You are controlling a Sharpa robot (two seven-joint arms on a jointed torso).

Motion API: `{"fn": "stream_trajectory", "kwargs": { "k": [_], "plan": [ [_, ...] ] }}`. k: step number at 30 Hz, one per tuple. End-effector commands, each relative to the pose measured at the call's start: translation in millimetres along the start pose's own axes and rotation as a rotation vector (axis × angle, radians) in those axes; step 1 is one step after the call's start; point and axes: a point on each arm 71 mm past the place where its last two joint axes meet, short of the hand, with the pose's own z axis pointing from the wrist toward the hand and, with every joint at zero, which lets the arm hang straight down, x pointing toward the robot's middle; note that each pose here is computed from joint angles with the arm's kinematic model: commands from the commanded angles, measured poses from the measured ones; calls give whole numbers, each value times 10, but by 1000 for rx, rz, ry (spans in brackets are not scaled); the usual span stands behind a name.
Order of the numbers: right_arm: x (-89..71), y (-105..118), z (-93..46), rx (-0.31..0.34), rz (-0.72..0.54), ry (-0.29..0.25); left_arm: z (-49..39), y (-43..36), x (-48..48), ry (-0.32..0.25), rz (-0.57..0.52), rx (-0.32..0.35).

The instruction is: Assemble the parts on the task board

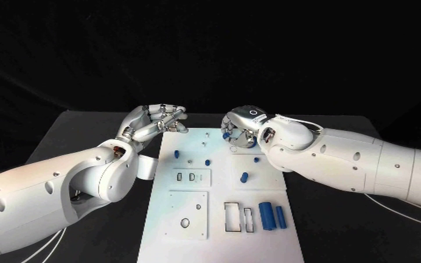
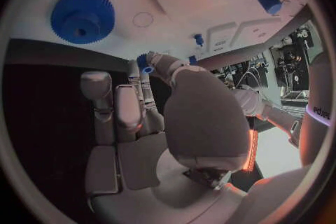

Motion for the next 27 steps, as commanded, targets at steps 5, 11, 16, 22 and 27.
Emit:
{"fn": "stream_trajectory", "kwargs": {
  "k": [5, 11, 16, 22, 27],
  "plan": [
    [-39, 33, 151, 40, 2, -57, 11, -7, 21, 8, -11, 5],
    [-38, 117, 244, 31, 7, -64, 21, -1, 42, 14, -17, 2],
    [-17, 164, 300, 28, 10, -60, 30, 3, 55, 16, -20, 0],
    [6, 207, 335, 23, 17, -57, 36, 7, 54, 15, -19, -2],
    [20, 245, 351, 16, 24, -53, 40, 9, 52, 14, -19, -2]
  ]
}}
